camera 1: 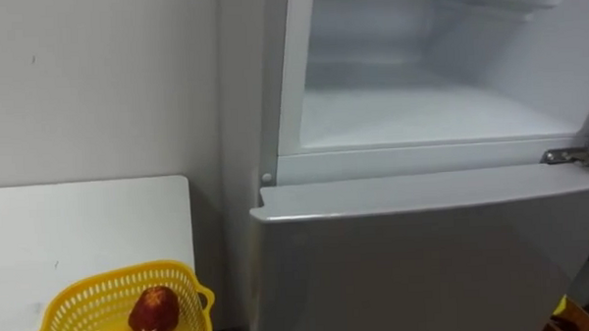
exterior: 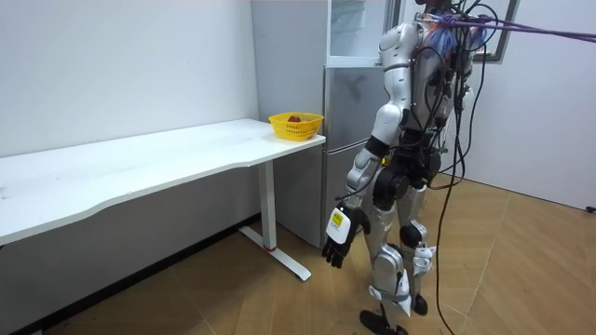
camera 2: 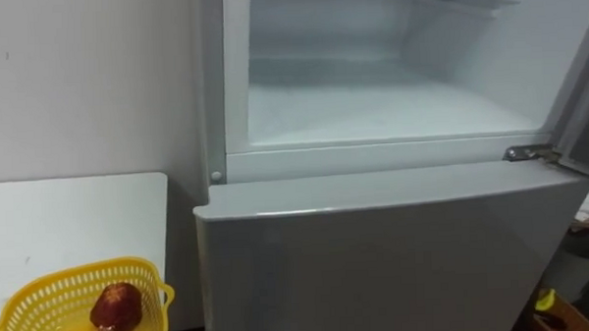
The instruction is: Retrieve from the upper fridge
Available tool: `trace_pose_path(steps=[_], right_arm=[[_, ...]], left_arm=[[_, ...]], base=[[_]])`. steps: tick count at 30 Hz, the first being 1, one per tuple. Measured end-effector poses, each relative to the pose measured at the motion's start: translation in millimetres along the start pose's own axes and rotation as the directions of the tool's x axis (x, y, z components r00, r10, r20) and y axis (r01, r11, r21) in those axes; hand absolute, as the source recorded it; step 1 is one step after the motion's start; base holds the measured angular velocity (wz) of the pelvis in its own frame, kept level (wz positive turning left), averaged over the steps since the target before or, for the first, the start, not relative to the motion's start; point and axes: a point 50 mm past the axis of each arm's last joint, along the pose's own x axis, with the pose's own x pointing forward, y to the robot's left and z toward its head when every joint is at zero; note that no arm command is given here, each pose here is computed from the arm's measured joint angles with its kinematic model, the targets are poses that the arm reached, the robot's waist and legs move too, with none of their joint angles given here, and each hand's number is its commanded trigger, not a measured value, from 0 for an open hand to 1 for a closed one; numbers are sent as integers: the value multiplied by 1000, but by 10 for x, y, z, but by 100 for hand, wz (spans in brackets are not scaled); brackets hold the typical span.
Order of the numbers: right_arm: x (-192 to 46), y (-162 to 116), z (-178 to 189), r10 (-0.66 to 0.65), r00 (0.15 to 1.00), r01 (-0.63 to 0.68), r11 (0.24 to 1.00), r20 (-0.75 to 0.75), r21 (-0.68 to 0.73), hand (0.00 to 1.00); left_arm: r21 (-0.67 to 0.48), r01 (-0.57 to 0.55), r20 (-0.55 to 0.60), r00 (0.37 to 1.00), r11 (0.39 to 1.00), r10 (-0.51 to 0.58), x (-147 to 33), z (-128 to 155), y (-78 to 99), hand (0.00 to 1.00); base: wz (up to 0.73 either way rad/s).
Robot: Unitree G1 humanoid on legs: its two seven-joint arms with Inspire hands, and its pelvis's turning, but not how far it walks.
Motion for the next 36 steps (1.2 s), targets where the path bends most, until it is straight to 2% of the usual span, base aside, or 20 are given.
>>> trace_pose_path(steps=[6, 11, 16, 19, 26, 36], right_arm=[[-121, 299, 196, 122, 990, -121, 992, 77, -24, 0], [-271, 571, 350, 227, 966, -233, 971, 121, 44, 0], [-369, 688, 441, 288, 949, -306, 939, 125, 156, 0], [-530, 829, 583, 378, 914, -406, 867, 150, 288, 0], [-557, 836, 638, 393, 901, -433, 808, 181, 400, 0], [-564, 850, 639, 439, 875, -484, 772, 206, 412, 0]], left_arm=[[7, -3, 6, 1000, 1000, 3, 0, 3, 7, 0], [8, -32, 28, 999, 999, 32, 0, 32, 21, 0], [1, -33, 27, 999, 999, 33, -1, 26, -36, 0], [-4, -25, 34, 999, 1000, 25, -2, 40, -90, 0], [-4, -31, 51, 998, 1000, 31, -2, 61, -93, 0], [-3, -15, 34, 999, 1000, 15, 5, 23, -115, 0]], base=[[0], [0], [-2], [-3], [1], [0]])
